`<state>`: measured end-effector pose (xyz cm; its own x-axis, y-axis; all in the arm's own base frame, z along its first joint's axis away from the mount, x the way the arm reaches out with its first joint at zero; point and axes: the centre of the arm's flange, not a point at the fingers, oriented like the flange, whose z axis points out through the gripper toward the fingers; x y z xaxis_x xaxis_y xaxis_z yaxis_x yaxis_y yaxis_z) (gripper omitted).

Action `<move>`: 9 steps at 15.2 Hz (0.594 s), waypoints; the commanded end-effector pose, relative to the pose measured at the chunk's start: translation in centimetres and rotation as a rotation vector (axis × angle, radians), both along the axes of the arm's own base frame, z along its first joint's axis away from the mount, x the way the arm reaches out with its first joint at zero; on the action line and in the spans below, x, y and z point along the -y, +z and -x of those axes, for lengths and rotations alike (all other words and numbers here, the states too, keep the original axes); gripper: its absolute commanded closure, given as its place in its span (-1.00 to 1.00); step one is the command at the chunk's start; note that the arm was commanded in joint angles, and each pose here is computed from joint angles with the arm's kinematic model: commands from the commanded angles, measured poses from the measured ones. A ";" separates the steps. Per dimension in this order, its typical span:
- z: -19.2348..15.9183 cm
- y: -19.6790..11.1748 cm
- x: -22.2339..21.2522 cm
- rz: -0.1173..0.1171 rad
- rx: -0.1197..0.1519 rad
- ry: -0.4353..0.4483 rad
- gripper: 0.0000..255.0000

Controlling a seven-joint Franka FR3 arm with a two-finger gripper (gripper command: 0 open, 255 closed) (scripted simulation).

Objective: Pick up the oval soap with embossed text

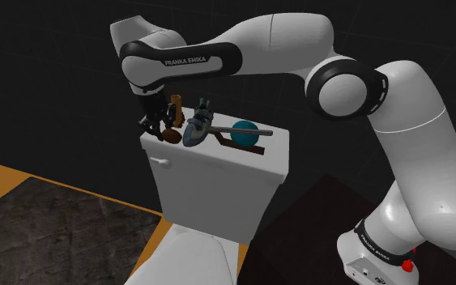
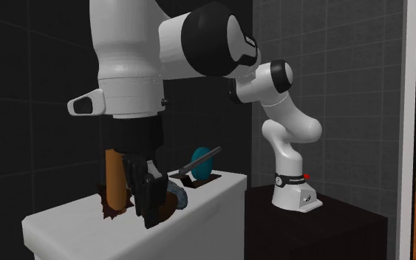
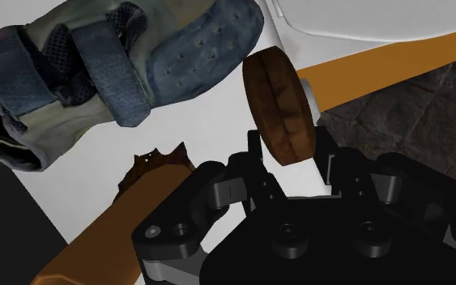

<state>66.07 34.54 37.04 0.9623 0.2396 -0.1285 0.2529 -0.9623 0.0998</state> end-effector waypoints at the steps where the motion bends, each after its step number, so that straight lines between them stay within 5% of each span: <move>1: 0.0 0.0 0.0 0.000 0.000 0.000 1.00; 9: 0.1 1.6 0.0 0.000 0.000 0.000 1.00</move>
